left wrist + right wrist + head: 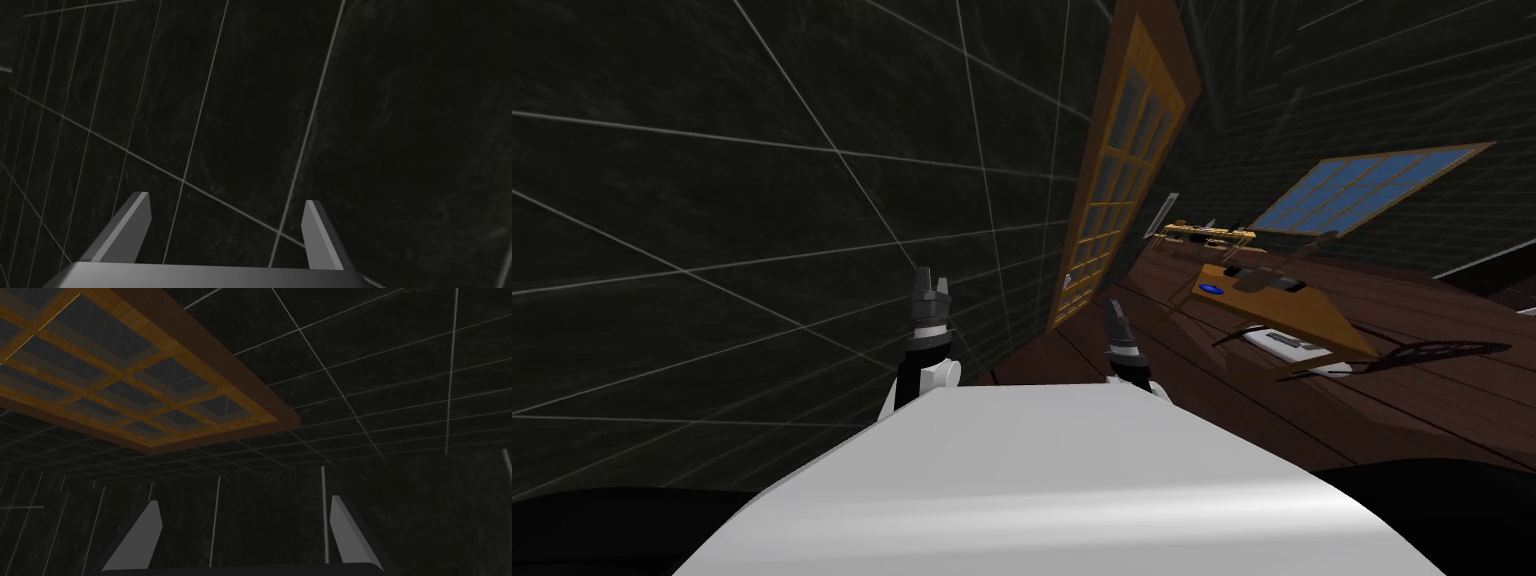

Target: Pull the door open

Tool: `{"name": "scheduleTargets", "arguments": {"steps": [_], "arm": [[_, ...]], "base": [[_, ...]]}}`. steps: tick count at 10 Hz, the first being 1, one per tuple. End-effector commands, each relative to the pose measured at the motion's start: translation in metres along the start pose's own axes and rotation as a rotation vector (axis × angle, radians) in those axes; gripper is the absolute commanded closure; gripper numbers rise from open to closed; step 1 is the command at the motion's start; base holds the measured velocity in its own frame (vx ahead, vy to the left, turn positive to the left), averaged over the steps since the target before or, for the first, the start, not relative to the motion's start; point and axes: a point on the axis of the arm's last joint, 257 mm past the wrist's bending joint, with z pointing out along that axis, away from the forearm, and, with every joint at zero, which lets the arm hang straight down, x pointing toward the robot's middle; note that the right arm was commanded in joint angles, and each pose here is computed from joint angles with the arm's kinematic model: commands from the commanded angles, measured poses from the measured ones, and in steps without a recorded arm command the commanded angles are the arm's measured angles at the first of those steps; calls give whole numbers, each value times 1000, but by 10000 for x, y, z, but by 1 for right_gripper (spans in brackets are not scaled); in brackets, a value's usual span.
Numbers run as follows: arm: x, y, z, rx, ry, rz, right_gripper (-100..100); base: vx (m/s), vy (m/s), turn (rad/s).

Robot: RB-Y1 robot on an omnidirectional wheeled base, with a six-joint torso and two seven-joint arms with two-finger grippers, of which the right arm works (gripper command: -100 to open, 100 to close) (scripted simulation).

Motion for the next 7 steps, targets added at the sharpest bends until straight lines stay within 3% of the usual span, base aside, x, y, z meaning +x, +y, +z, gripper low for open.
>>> {"name": "scheduleTargets", "arguments": {"steps": [1,3,7], "arm": [[49,-93,-57,12,17,-37,-100],[147,-260,-168,34,51,-102,-100],[273,-481,-333,63,96,-186,-100]], "base": [[76,-81,101],[98,-128,212],[81,-95,136]]}}
